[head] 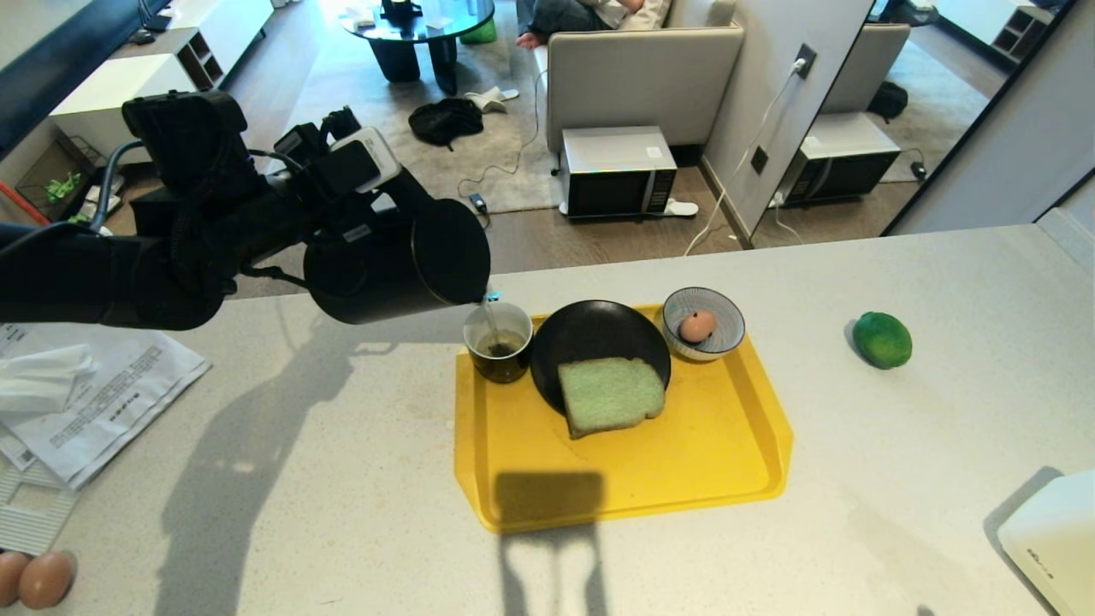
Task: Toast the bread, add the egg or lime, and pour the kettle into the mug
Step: Pour water into a cup
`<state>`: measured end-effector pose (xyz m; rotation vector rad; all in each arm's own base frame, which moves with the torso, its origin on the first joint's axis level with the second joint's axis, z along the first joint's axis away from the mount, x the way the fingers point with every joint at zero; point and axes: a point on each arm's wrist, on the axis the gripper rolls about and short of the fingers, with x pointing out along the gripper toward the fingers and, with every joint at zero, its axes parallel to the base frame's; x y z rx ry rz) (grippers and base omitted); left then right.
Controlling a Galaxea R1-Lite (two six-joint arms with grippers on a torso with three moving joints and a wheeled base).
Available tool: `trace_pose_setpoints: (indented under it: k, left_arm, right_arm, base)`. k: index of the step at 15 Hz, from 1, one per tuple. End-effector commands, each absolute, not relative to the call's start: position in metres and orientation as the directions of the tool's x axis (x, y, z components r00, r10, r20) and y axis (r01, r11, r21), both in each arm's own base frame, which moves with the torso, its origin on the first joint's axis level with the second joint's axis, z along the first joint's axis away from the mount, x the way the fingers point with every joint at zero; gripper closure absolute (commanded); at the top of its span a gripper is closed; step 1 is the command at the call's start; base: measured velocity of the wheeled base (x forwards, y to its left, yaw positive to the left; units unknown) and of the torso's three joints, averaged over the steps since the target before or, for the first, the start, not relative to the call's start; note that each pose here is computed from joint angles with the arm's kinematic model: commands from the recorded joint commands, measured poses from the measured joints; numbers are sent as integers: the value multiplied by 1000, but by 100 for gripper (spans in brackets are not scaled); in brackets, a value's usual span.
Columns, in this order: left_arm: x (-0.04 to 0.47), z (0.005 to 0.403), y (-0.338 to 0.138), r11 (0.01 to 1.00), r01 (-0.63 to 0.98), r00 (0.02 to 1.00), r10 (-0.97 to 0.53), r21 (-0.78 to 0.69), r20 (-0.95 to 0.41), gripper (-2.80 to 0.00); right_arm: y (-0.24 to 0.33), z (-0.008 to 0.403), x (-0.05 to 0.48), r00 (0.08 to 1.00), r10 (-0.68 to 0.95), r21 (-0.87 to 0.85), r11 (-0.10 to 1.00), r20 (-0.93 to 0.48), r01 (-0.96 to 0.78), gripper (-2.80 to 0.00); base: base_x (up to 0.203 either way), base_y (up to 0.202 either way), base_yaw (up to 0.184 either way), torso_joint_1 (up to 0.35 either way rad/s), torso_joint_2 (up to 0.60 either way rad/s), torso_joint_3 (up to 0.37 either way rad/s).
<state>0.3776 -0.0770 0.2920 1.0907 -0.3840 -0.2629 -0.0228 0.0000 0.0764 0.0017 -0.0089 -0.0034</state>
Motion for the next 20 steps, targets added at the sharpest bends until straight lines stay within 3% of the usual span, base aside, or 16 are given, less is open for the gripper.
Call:
trace_pose_setpoints:
  k: [1, 20]
  left_arm:
    - [378, 292, -77, 436, 13, 903, -392, 900, 177, 0]
    - [379, 297, -78, 432, -7, 899, -393, 902, 195, 0]
  right_arm:
    - [0, 76, -23, 1000, -3, 2, 1000, 6, 3, 0]
    - [0, 76, -23, 1000, -5, 3, 1000, 6, 5, 0]
  base:
    - [0, 0, 0, 0, 0, 0]
    - [0, 0, 0, 0, 0, 0]
